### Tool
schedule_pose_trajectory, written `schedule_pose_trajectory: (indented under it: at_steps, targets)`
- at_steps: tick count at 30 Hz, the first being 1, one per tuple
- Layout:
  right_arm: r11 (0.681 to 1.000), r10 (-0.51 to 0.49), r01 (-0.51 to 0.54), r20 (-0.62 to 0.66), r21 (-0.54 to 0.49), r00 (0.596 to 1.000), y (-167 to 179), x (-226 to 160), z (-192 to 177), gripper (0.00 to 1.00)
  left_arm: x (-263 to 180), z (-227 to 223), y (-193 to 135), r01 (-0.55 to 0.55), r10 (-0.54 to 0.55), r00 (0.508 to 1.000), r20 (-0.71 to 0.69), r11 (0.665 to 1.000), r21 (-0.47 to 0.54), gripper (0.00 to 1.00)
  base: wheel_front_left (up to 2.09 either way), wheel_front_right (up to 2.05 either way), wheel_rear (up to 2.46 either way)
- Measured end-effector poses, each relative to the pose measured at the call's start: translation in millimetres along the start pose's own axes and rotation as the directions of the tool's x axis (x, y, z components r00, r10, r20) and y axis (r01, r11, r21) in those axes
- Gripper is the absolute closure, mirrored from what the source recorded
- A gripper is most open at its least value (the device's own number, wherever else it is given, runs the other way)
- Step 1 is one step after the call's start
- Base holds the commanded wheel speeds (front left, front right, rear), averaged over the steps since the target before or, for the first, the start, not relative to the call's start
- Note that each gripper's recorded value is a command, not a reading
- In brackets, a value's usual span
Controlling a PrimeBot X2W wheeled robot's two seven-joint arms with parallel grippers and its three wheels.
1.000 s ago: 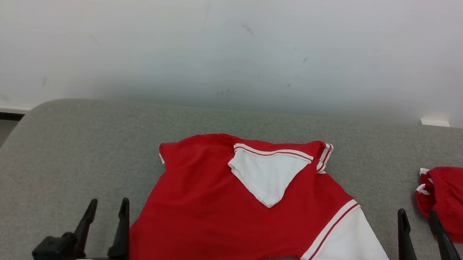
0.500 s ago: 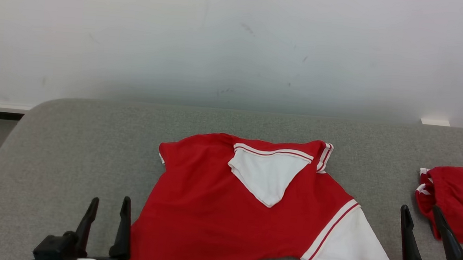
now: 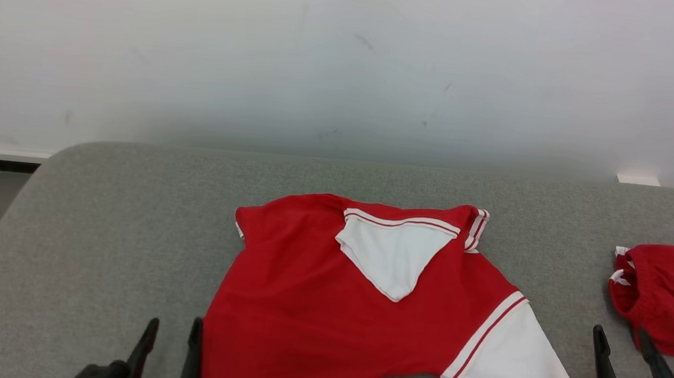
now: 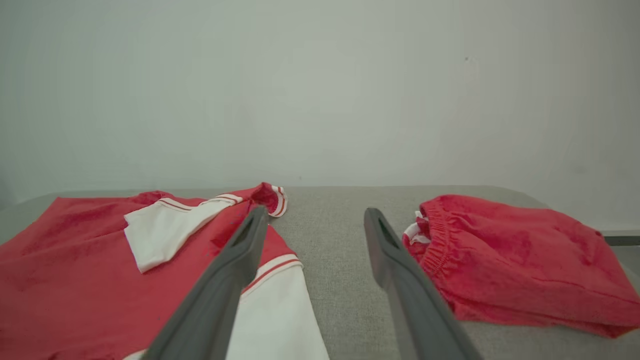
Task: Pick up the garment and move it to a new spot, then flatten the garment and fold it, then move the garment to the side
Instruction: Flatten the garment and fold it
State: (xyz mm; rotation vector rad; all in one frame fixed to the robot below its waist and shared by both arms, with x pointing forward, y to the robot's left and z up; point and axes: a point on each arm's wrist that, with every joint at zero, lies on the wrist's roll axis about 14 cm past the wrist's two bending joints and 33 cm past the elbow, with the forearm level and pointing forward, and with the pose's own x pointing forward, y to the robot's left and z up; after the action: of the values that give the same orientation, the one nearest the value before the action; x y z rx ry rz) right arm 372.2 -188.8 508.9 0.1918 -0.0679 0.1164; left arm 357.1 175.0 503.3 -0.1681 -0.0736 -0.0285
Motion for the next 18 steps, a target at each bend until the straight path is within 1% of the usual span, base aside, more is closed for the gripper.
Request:
schedule_pose_trajectory:
  at_steps: [4, 7, 9, 12, 16, 18]
  targets:
    - [0.998, -0.047, 0.053, -0.178, 0.028, 0.983, -15, -1, -38, 0.0, -9, -24, -2, 0.011, -0.011, 0.997, -0.078, 1.0, -0.004, 0.0, 0.0, 0.0, 0.0]
    - [0.996, -0.055, 0.075, -0.313, 0.053, 0.948, -15, -1, -67, 0.0, -18, -50, -7, 0.025, -0.028, 0.986, -0.164, 1.0, -0.017, 0.0, 0.0, 0.0, 0.0]
    - [0.994, -0.049, 0.085, -0.397, 0.073, 0.917, -14, 0, -84, 0.0, -22, -65, -9, 0.029, -0.036, 0.975, -0.22, 0.999, -0.033, 0.0, 0.0, 0.0, 0.0]
    - [0.99, -0.034, 0.099, -0.523, 0.097, 0.851, -11, 0, -109, 0.0, -21, -77, -14, 0.041, -0.054, 0.96, -0.275, 0.998, -0.052, 0.0, 0.0, 0.0, 0.0]
    - [0.986, -0.003, 0.106, -0.625, 0.128, 0.78, -4, 2, -130, 0.0, -25, -94, -10, 0.028, -0.051, 0.933, -0.357, 0.997, -0.068, 0.0, 0.0, 0.0, 0.0]
    - [0.985, 0.019, 0.098, -0.654, 0.141, 0.756, 1, 4, -136, 0.0, -32, -105, -8, 0.028, -0.051, 0.911, -0.409, 0.998, -0.063, 0.0, 0.0, 0.0, 0.0]
